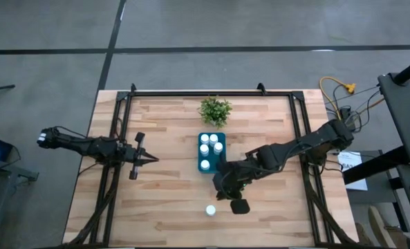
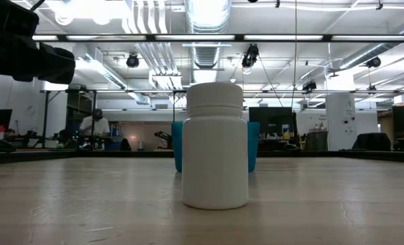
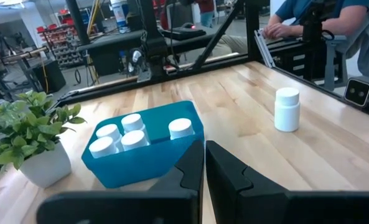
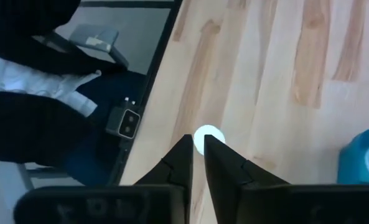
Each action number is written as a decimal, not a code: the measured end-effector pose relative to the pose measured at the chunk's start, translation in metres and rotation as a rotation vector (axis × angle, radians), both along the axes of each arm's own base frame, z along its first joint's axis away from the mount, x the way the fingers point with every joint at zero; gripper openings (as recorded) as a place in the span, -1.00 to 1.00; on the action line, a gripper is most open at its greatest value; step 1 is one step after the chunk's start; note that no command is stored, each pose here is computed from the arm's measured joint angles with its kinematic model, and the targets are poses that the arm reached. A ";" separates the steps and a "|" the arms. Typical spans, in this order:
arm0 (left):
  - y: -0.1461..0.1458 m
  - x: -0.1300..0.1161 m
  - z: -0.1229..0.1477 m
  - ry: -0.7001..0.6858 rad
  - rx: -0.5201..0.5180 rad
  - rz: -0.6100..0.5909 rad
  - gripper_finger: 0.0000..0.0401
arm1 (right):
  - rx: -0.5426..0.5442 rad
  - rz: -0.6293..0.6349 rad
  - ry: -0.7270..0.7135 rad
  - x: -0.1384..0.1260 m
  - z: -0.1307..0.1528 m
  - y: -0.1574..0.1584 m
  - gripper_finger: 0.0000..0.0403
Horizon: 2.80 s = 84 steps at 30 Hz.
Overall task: Pick and place pill bottles into a basket
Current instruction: Put the white pill bottle into the blue bin
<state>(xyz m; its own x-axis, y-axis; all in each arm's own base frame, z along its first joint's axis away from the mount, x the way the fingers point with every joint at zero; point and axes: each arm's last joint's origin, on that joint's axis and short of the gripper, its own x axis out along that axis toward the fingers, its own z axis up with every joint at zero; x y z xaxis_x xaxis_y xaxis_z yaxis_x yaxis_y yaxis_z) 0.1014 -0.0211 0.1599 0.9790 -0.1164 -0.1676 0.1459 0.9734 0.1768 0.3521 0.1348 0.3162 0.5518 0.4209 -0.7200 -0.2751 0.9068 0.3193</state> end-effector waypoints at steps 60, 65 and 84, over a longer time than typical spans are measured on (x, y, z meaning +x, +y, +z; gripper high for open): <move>0.003 -0.001 0.004 -0.005 0.010 0.071 -1.00 | -0.235 0.030 0.316 0.061 -0.081 0.050 0.28; 0.003 -0.001 0.004 -0.005 0.010 0.070 -1.00 | -0.237 0.032 0.322 0.061 -0.092 0.050 0.27; 0.003 -0.001 0.004 -0.002 -0.013 0.075 -1.00 | -0.186 0.051 0.266 0.064 -0.112 0.053 0.26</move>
